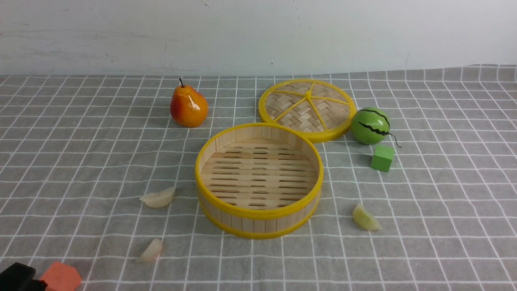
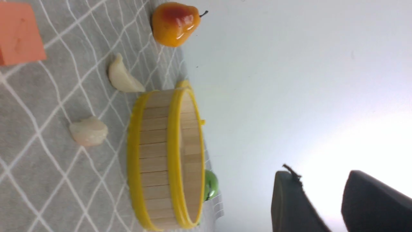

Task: Put the dumplings into the steamer on the table with the grey tablecloth.
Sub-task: 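Reach for and grasp a dumpling on the table with the left gripper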

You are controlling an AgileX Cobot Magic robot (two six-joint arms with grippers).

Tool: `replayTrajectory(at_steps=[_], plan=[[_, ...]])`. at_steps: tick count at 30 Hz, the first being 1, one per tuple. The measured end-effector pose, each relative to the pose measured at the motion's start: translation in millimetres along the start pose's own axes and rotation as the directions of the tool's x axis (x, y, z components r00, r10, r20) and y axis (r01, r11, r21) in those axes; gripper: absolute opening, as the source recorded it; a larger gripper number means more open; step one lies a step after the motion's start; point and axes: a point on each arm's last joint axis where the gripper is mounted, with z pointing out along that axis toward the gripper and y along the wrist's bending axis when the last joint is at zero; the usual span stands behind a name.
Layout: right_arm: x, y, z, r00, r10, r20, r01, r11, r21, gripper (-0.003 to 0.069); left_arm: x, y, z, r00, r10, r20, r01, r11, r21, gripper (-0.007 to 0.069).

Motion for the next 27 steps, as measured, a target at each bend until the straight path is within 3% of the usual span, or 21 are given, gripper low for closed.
replayTrajectory(at_steps=[4, 7, 11, 14, 18, 20, 21, 22, 23, 24, 27], plan=[[-1, 1, 0, 1.000, 0.000, 0.015, 0.001, 1.000, -0.009, 0.0240, -1, -1, 0, 1.000, -0.019, 0.007, 0.019, 1.000, 0.008, 0.0238], [-2, 0, 0, 0.995, -0.093, 0.026, 0.093, 0.996, -0.002, 0.0240, 1, -1, 0, 1.000, 0.002, -0.014, -0.002, 1.000, 0.004, 0.0238], [-4, 9, -3, 0.971, -0.236, 0.030, 0.237, 0.971, -0.020, 0.0227, 6, -27, -5, 0.975, 0.213, -0.069, -0.208, 0.976, 0.070, 0.0232], [-10, 32, -9, 0.934, -0.350, 0.065, 0.354, 0.933, -0.061, 0.0173, 8, -54, -10, 0.920, 0.383, -0.081, -0.372, 0.920, 0.125, 0.0181], [-22, 73, -7, 0.825, -0.564, 0.025, 0.565, 0.825, -0.030, 0.0010, 8, -87, 7, 0.786, 0.576, -0.227, -0.583, 0.811, 0.039, 0.0026], [-26, 88, -1, 0.771, -0.634, -0.050, 0.635, 0.773, -0.013, -0.0013, 6, -96, 17, 0.709, 0.634, -0.309, -0.665, 0.747, 0.006, -0.0014], [-30, 102, 7, 0.708, -0.694, -0.127, 0.699, 0.715, -0.008, -0.0020, 5, -103, 28, 0.632, 0.661, -0.404, -0.731, 0.682, -0.027, -0.0014], [-30, 101, 7, 0.698, -0.703, -0.138, 0.709, 0.705, -0.010, -0.0020, 4, -105, 30, 0.624, 0.667, -0.406, -0.739, 0.673, -0.031, -0.0014], [-34, 116, 20, 0.609, -0.749, -0.261, 0.772, 0.636, -0.023, -0.0020, -1, -110, 44, 0.525, 0.673, -0.521, -0.811, 0.582, -0.067, -0.0014], [-37, 123, 29, 0.536, -0.765, -0.358, 0.808, 0.587, -0.044, -0.0020, -4, -116, 51, 0.473, 0.666, -0.577, -0.843, 0.532, -0.077, -0.0014], [-40, 130, 46, 0.402, -0.747, -0.529, 0.844, 0.526, -0.102, -0.0019, -12, -123, 70, 0.377, 0.631, -0.678, -0.899, 0.426, -0.104, -0.0014]])
